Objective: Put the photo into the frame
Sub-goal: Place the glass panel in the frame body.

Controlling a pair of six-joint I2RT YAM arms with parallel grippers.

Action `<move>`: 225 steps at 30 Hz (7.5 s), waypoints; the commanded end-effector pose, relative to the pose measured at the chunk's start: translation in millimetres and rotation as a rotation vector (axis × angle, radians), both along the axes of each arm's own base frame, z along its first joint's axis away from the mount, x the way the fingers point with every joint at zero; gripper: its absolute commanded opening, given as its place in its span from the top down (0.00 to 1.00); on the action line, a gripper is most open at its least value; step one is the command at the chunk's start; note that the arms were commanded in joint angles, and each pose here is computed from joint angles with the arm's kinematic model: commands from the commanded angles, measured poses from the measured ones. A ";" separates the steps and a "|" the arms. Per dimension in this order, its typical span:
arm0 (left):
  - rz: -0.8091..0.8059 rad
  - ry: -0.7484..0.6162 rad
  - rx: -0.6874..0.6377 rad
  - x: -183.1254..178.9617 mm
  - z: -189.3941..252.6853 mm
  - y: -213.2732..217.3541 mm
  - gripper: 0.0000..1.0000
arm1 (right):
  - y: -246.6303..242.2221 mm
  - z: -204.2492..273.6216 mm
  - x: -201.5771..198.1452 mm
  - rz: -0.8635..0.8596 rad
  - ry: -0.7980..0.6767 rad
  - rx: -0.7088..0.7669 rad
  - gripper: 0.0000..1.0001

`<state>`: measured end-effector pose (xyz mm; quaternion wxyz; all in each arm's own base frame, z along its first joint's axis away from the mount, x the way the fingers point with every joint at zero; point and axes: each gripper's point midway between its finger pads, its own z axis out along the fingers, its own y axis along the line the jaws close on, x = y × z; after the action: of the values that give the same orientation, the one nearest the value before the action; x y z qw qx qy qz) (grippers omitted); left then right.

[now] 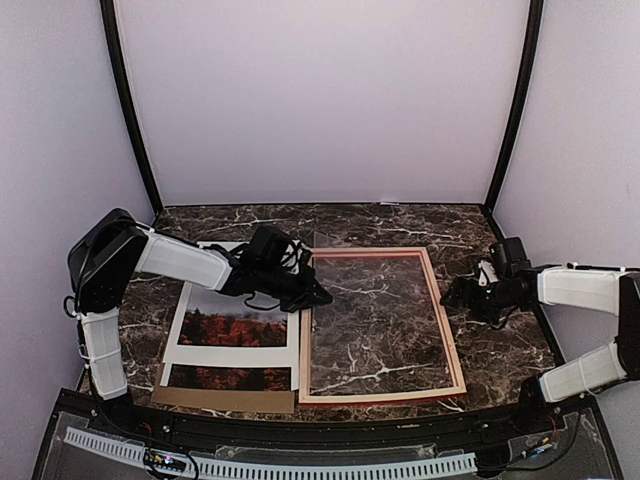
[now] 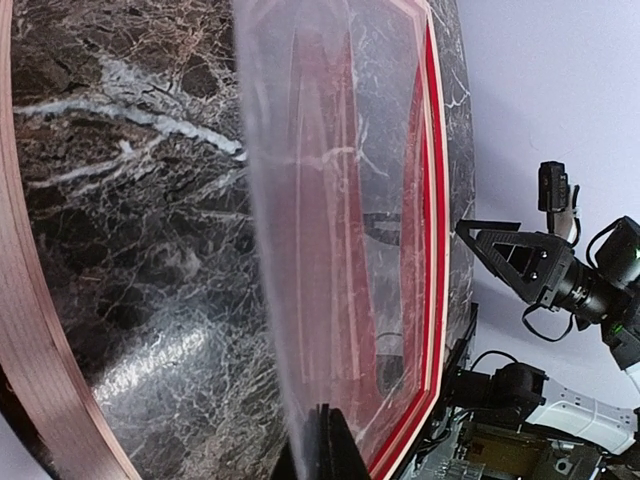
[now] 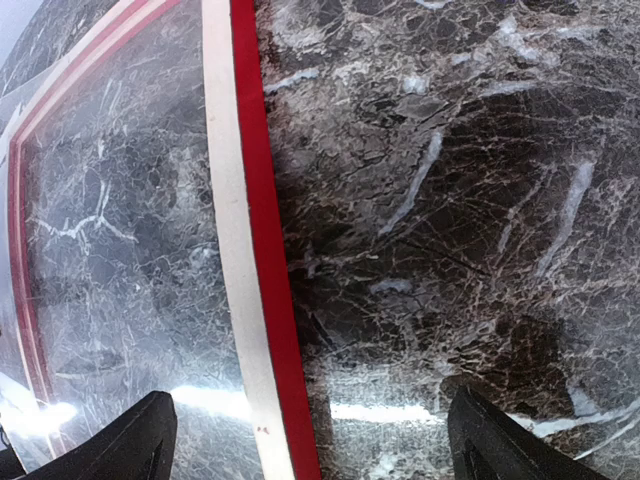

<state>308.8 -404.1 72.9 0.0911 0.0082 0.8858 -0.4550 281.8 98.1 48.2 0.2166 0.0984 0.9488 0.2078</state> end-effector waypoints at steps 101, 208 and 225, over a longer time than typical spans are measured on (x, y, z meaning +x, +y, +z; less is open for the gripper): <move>0.006 -0.061 -0.040 4.9 21.3 -8.1 1.00 | 6.0 -0.6 4.6 0.060 0.007 -0.015 0.03; -0.039 -0.003 -0.019 -5.9 6.3 -20.6 1.00 | 17.4 1.3 5.8 0.096 -0.005 -0.054 0.05; -0.046 -0.013 -0.035 -7.6 18.9 -22.5 0.94 | -6.4 34.0 18.0 -0.008 -0.099 -0.147 0.02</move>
<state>308.8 -422.8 65.4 0.0815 0.0164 0.8842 -0.4596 288.9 96.7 64.2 0.2421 0.0683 0.9553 0.1555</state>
